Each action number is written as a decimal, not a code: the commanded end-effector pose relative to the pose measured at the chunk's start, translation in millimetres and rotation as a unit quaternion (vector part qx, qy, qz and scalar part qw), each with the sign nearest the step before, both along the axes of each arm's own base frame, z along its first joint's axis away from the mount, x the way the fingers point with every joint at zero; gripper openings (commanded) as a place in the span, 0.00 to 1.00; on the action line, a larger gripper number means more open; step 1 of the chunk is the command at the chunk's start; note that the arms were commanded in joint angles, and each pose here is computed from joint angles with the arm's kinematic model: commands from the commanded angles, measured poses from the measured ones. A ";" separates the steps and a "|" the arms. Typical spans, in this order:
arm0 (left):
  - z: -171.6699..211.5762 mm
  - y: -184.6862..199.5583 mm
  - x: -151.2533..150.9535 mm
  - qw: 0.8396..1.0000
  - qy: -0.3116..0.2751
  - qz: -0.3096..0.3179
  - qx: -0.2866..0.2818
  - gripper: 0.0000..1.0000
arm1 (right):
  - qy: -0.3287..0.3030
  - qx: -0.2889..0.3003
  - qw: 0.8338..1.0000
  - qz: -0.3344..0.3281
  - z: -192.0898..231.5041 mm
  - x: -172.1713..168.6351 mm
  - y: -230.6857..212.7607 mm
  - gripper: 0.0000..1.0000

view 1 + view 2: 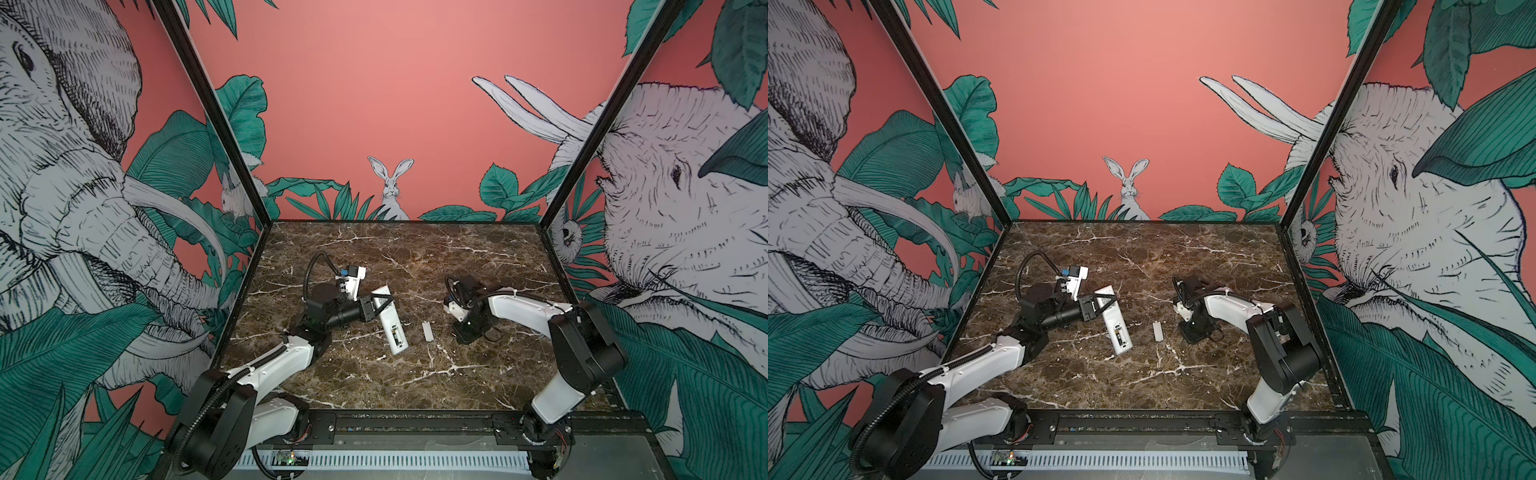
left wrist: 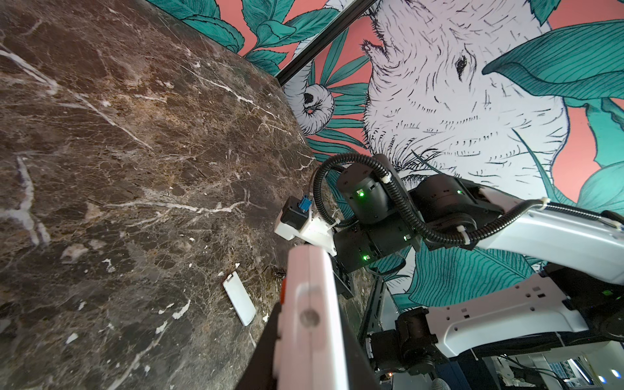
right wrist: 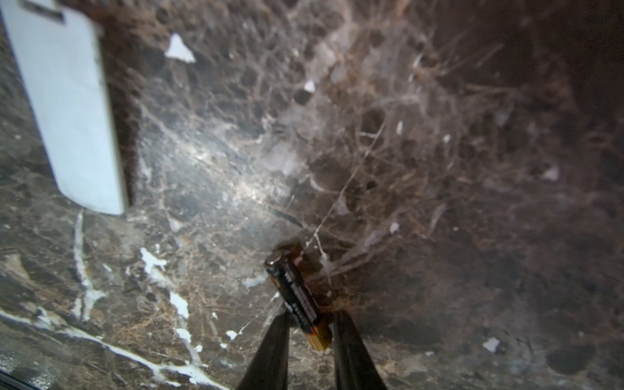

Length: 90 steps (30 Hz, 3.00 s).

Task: Load the batteries into the remote control
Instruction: 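Lower the right gripper and grasp the black-and-gold AA battery upright, then lift the battery and carry it toward the remote held by the left gripper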

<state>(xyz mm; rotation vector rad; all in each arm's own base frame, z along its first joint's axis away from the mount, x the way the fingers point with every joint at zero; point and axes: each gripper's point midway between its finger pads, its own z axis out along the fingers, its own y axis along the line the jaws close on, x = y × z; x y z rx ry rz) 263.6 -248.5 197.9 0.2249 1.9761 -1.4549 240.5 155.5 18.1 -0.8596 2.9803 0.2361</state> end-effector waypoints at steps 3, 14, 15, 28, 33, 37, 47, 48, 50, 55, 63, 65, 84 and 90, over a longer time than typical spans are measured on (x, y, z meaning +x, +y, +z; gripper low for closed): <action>7.7 1.8 -1.6 1.000 -0.015 -0.001 -0.011 0.00 | 0.015 -0.002 1.000 0.005 -3.7 -4.4 -1.2 0.23; 7.4 3.4 -1.1 1.000 -0.012 0.004 -0.010 0.00 | 0.018 0.000 1.000 0.008 -4.3 -5.2 -0.5 0.18; 7.3 3.6 -0.6 1.000 -0.013 0.005 -0.009 0.00 | 0.018 0.000 1.000 0.007 -4.0 -5.2 -0.6 0.18; 0.6 14.0 11.1 0.999 -0.004 0.053 -0.005 0.00 | -0.012 0.041 0.999 0.017 14.0 -1.6 11.5 0.07; -4.3 22.6 19.8 0.996 0.003 0.086 -0.011 0.00 | -0.038 0.079 0.996 0.021 31.6 0.9 21.5 0.06; -6.1 27.1 22.5 0.995 0.006 0.099 -0.015 0.00 | -0.041 0.088 0.995 0.024 38.8 -0.7 24.6 0.05; -10.0 32.0 29.4 0.993 0.007 0.113 -0.015 0.00 | -0.066 0.125 0.986 0.092 70.3 -12.2 61.7 0.04; -11.5 32.1 30.1 0.993 0.008 0.114 -0.016 0.00 | -0.069 0.127 0.984 0.102 74.0 -13.9 67.2 0.04; -13.9 31.8 32.3 0.993 0.009 0.114 -0.020 0.00 | -0.073 0.132 0.981 0.120 81.3 -16.7 79.1 0.04; -18.3 30.3 35.5 0.993 0.012 0.112 -0.027 0.00 | -0.078 0.144 0.976 0.143 95.2 -20.1 101.7 0.03; -23.2 28.0 38.1 0.994 0.018 0.108 -0.031 0.00 | -0.083 0.174 0.966 0.175 116.8 -26.4 138.3 0.03; -24.8 27.9 38.9 0.993 0.020 0.108 -0.033 0.00 | -0.082 0.175 0.964 0.180 118.6 -26.5 144.6 0.02; -37.4 30.1 41.1 0.989 0.038 0.123 -0.067 0.00 | -0.045 0.161 0.962 0.215 116.3 -29.7 176.2 0.01; -37.8 30.1 41.4 0.989 0.038 0.124 -0.073 0.00 | -0.036 0.156 0.963 0.216 112.1 -31.9 177.0 0.01</action>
